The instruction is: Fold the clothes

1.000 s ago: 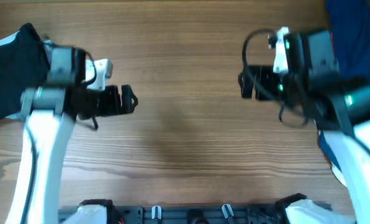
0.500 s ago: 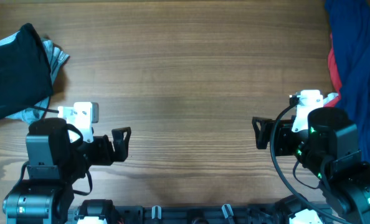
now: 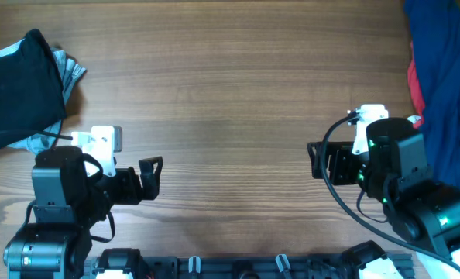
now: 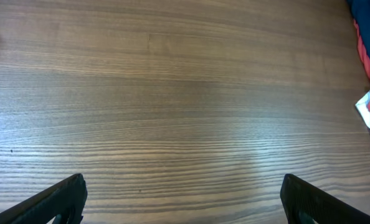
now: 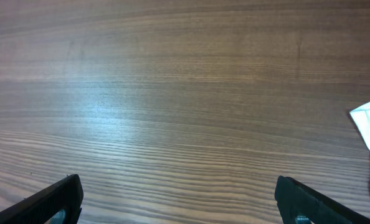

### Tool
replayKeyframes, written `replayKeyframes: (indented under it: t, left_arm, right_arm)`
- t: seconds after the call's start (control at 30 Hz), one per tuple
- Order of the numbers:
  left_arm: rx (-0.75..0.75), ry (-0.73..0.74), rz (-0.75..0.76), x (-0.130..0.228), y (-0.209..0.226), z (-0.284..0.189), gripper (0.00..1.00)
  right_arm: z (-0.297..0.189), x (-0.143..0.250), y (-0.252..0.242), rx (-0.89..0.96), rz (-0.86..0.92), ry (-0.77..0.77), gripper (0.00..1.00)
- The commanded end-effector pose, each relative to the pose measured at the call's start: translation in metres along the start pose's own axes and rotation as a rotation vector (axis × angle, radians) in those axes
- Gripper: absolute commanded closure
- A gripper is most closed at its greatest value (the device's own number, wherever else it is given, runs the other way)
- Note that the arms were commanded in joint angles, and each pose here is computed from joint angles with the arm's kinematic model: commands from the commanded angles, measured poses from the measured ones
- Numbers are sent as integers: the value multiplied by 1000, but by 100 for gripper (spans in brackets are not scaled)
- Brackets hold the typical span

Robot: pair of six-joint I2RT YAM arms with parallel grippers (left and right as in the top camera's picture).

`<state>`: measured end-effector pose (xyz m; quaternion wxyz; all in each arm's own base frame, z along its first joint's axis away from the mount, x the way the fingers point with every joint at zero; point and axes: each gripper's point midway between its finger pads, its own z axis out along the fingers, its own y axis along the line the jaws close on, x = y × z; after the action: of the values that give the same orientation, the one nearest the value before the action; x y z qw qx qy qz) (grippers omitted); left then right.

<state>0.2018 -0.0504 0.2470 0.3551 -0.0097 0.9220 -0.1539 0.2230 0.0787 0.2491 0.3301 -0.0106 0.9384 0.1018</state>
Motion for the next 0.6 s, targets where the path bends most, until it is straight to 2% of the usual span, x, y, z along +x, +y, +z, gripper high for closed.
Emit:
replayKeyframes:
  t: [0.0,0.1,0.2,0.37,0.57]
  left_arm:
    - [-2,1,-1,1,0,1,0]
    - [-2,1,-2,1,0,1,0]
    - [-2,1,-2,1,0,1,0]
    - [-2,1,-2,1,0,1,0]
    - [-2,1,-1,1,0,1,0]
  right_arm:
    - [-14,-4,-13,52,-19,-71,0]
    - [-37,-14,-14,21,-59,-236,0]
    - [-46,-7,-21,0,-43,-365,0]
    - [-23,29,-35,-43,3,-475,0]
    - [-11,25,-46,-57,28,-688,0]
